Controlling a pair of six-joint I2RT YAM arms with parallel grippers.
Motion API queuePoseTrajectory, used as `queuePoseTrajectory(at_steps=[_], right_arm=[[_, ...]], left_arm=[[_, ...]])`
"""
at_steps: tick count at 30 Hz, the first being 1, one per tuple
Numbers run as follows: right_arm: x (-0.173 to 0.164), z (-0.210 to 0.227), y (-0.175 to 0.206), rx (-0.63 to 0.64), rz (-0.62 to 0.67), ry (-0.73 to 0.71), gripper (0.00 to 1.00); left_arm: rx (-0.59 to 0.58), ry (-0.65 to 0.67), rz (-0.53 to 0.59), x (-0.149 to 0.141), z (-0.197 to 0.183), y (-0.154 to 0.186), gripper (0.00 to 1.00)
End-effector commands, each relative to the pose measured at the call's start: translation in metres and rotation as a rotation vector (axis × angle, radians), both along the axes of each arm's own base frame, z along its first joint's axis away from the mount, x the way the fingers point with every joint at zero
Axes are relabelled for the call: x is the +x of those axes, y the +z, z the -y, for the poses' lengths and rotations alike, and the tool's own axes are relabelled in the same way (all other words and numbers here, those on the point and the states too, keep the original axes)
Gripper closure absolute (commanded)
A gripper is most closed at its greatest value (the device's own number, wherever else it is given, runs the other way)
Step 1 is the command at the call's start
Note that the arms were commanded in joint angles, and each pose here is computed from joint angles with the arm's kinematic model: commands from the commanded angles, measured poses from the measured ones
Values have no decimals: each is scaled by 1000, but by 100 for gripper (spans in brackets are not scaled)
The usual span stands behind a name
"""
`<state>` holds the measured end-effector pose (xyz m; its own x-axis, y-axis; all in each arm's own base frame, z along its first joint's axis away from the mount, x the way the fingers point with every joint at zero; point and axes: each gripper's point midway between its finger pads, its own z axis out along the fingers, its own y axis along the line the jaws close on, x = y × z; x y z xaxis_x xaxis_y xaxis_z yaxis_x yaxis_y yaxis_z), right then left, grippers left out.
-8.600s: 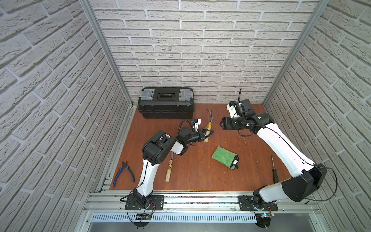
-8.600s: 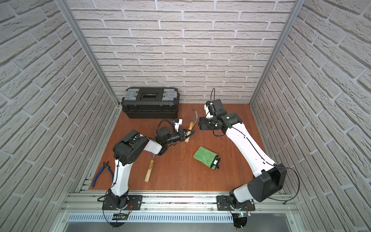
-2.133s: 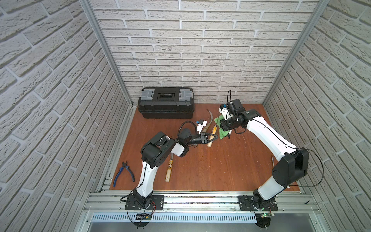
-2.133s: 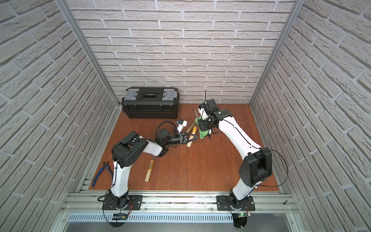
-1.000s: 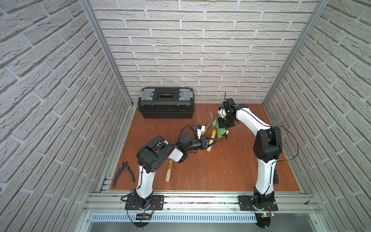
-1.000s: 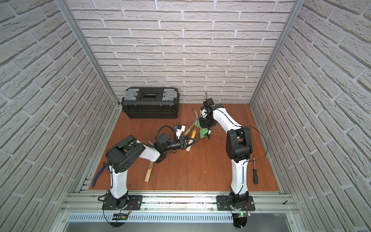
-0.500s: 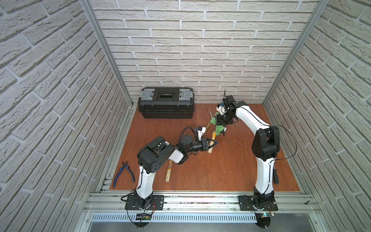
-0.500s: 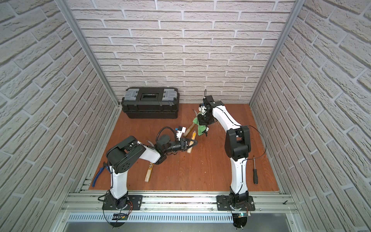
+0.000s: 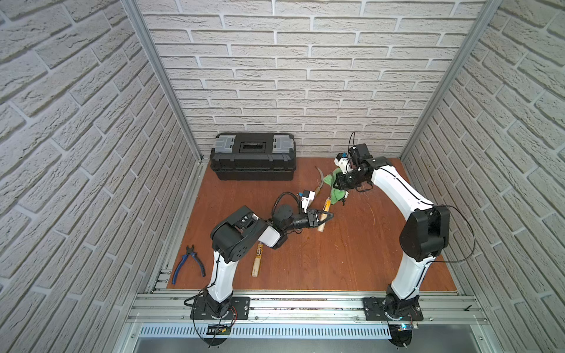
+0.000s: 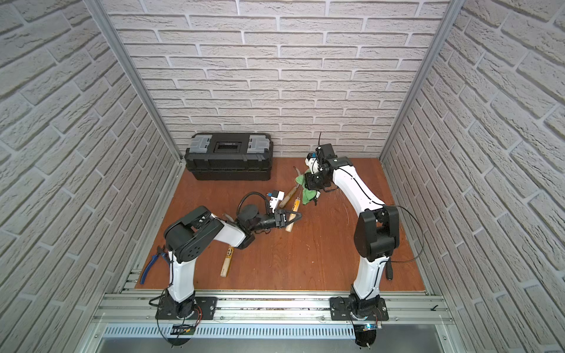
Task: Wipe small sickles with rags
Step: Wipe the small sickle.
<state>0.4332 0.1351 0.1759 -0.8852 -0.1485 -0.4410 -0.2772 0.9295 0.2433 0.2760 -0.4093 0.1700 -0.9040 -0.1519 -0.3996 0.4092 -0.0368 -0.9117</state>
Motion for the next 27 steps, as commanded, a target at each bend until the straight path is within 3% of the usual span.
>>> queuePoseTrajectory(at_steps=[1, 13, 18, 22, 27], right_arm=[[-11, -18, 29, 25, 91, 76, 96], [-70, -46, 25, -32, 93, 163, 96], [-87, -32, 11, -100, 68, 143, 96], [-82, -7, 0, -150, 43, 67, 96], [-53, 12, -7, -75, 18, -61, 97]], left_arm=[[28, 7, -79, 13, -2, -22, 100], [32, 18, -78, 41, -8, -26, 100], [16, 28, -62, 47, -13, -17, 100], [-13, 29, -40, 41, -18, 3, 100], [-17, 52, -29, 30, -29, 13, 100]])
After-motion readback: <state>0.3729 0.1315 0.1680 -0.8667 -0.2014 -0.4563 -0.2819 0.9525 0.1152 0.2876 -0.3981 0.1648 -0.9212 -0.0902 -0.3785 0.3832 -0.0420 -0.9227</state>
